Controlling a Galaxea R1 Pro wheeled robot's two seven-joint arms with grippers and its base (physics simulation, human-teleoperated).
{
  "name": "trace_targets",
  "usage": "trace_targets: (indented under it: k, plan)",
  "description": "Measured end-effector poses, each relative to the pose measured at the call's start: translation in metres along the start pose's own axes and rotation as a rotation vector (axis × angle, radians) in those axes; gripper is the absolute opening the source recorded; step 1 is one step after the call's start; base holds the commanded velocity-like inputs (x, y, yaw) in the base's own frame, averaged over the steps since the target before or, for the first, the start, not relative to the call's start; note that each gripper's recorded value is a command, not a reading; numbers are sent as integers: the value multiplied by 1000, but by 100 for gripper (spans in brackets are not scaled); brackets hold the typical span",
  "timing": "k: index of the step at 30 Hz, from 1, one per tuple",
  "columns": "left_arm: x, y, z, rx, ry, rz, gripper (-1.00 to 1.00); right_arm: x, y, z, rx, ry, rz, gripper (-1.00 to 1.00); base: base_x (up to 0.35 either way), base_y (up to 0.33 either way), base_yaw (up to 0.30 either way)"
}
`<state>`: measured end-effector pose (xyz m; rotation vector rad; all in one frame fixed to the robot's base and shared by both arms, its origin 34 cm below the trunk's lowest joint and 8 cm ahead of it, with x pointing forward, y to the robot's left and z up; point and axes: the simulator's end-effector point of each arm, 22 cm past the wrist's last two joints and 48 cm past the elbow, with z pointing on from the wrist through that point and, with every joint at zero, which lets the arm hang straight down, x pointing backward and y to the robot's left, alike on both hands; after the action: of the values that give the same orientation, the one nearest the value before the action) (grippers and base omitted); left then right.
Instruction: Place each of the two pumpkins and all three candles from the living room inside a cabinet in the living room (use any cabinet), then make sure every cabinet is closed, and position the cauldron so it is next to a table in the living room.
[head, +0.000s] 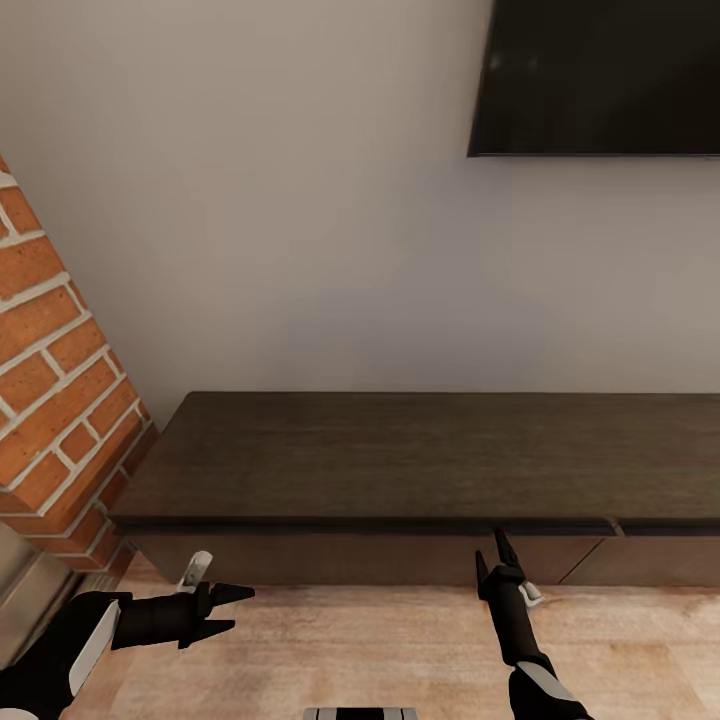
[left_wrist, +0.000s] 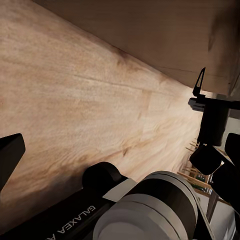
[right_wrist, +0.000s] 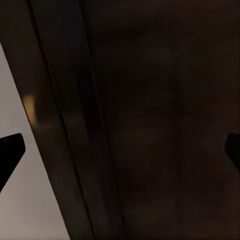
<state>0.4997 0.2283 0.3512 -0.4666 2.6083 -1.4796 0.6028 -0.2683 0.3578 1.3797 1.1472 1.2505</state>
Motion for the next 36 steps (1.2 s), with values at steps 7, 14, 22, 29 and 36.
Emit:
trace_targets:
  k: [7, 14, 22, 29, 36]
  plan:
    - [0, 0, 0, 1, 0, 0, 100, 0, 0, 0, 0, 0, 0, 100, 5, 2, 0]
    - [0, 0, 1, 1, 1, 0, 100, 0, 0, 0, 0, 0, 0, 100, 59, 26, 0]
    - [0, 0, 1, 1, 0, 0, 100, 0, 0, 0, 1, 0, 1, 100, 11, 5, 0]
    - [0, 0, 1, 1, 0, 0, 100, 1, 0, 0, -1, 0, 0, 100, 0, 0, 0]
    - [0, 0, 0, 1, 0, 0, 100, 0, 3, 1, -9, -1, 1, -100, 0, 0, 0]
